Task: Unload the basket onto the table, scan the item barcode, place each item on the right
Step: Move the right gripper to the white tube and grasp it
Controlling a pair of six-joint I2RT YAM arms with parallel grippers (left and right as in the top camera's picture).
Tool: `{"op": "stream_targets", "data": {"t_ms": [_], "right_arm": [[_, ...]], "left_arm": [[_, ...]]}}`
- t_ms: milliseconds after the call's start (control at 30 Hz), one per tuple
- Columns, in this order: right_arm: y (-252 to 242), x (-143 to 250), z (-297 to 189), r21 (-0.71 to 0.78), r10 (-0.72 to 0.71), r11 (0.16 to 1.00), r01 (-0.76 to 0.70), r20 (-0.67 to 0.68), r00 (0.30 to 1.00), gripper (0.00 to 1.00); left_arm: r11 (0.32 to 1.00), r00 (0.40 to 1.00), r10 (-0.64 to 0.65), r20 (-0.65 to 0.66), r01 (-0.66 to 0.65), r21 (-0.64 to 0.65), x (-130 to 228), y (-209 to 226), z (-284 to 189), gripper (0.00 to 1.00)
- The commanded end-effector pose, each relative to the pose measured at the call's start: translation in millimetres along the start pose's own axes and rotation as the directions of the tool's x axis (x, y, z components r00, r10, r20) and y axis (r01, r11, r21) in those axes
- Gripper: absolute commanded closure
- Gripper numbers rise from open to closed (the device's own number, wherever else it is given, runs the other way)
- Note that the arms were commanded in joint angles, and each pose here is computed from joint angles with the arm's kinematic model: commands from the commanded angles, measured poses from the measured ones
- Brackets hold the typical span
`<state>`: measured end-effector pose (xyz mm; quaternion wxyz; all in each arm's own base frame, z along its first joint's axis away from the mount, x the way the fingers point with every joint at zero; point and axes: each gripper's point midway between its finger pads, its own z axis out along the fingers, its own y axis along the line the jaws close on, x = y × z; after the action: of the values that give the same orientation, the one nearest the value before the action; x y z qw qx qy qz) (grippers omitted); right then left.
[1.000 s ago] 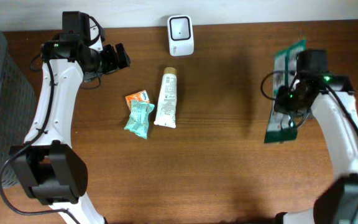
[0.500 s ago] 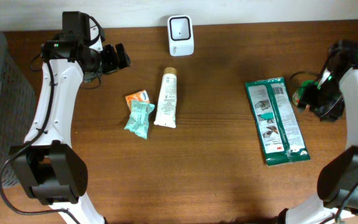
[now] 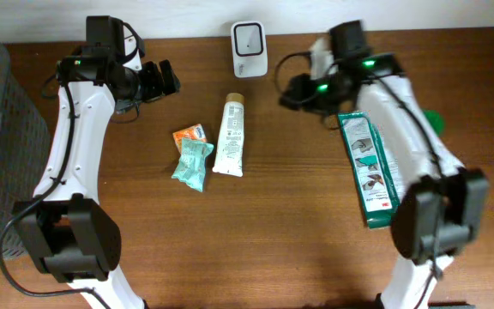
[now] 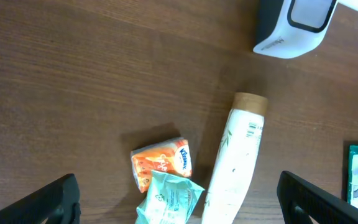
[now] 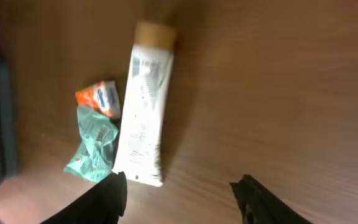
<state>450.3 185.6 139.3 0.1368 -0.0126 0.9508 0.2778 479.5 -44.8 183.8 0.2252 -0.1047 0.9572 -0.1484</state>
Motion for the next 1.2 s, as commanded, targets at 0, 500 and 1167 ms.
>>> {"op": "stream_targets", "data": {"t_ms": [0, 500, 1167], "right_arm": [[14.5, 19.9, 51.2, -0.080, 0.010, 0.997, -0.018, -0.100, 0.995, 0.45], [33.5, 66.0, 164.8, -0.128, 0.005, 0.991, -0.034, -0.220, 0.975, 0.61], [32.3, 94.4, 99.7, -0.049, -0.347, 0.934, 0.353, -0.354, 0.869, 0.96]], "left_arm": [[1.000, 1.000, 0.004, -0.004, -0.004, -0.001, 0.8, 0.6, 1.9, 0.01], [1.000, 1.000, 0.004, -0.002, -0.004, 0.000, 0.2, 0.5, 1.9, 0.01], [0.995, 0.994, 0.078, -0.073, -0.073, 0.065, 24.4, -40.9, 27.4, 0.08]]}}
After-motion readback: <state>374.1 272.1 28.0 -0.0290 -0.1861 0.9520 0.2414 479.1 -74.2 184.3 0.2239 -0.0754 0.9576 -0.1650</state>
